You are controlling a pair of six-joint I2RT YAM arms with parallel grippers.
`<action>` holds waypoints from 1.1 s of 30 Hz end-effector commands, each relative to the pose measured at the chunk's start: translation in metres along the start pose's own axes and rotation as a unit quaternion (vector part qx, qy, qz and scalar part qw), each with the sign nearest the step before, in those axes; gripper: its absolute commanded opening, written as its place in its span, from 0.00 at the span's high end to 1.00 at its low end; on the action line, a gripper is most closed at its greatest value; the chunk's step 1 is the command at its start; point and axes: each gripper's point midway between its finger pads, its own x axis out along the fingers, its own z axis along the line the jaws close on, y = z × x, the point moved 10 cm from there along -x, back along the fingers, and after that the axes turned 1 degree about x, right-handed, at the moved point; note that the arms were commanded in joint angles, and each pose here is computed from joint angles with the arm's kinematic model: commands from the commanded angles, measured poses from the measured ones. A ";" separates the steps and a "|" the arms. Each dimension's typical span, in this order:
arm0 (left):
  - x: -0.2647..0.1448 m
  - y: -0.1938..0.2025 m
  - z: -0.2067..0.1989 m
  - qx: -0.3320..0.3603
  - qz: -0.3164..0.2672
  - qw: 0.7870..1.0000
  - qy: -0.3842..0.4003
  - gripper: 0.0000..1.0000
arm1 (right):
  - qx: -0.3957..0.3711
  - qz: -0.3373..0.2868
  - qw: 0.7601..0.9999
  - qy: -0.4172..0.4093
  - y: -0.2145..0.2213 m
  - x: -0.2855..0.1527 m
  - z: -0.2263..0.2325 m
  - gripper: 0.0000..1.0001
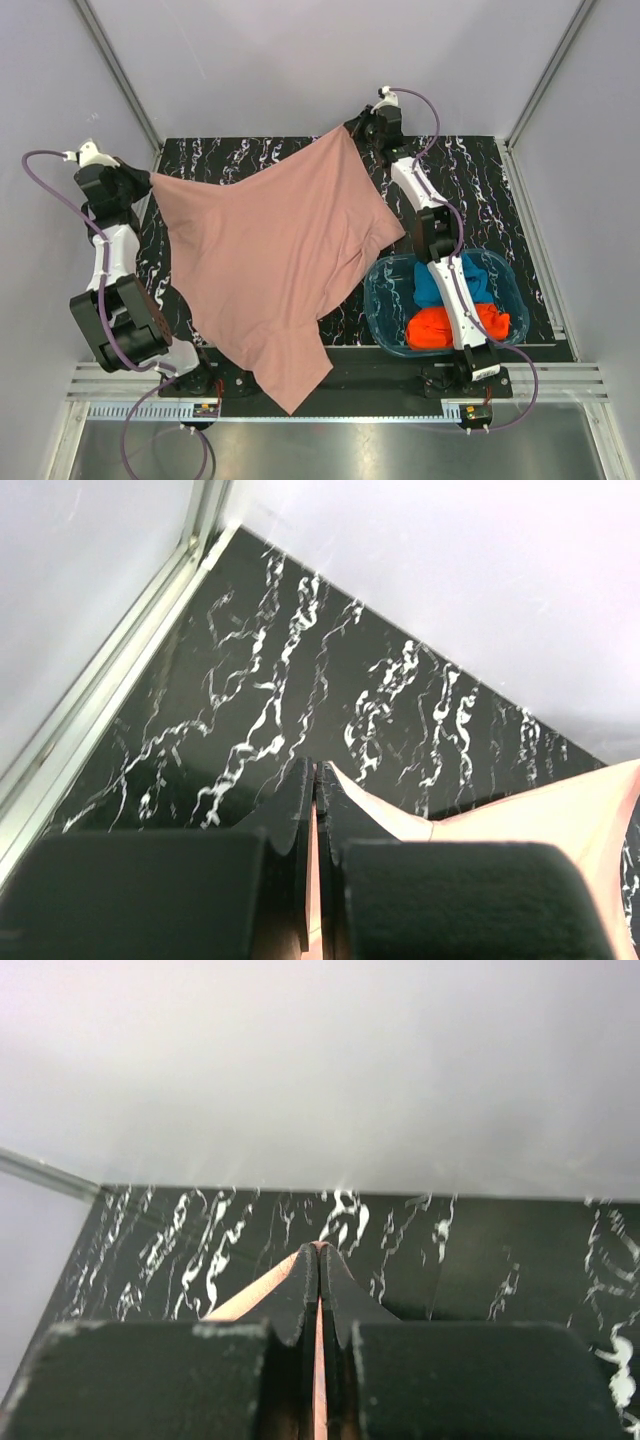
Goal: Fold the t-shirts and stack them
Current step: Fold the tshirt
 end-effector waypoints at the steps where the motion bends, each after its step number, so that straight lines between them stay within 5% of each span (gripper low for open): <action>1: 0.005 -0.036 -0.016 0.021 -0.066 0.997 0.025 1.00 | -0.009 -0.097 0.995 -0.011 -0.058 -0.007 0.012 1.00; 14: 0.005 -0.035 -0.027 0.041 -0.042 0.998 0.034 1.00 | 0.002 -0.078 0.997 -0.011 -0.063 -0.014 0.013 1.00; 33: -0.053 0.028 -0.093 0.079 0.111 0.989 0.048 1.00 | 0.068 0.116 0.989 0.064 -0.070 -0.083 0.018 0.98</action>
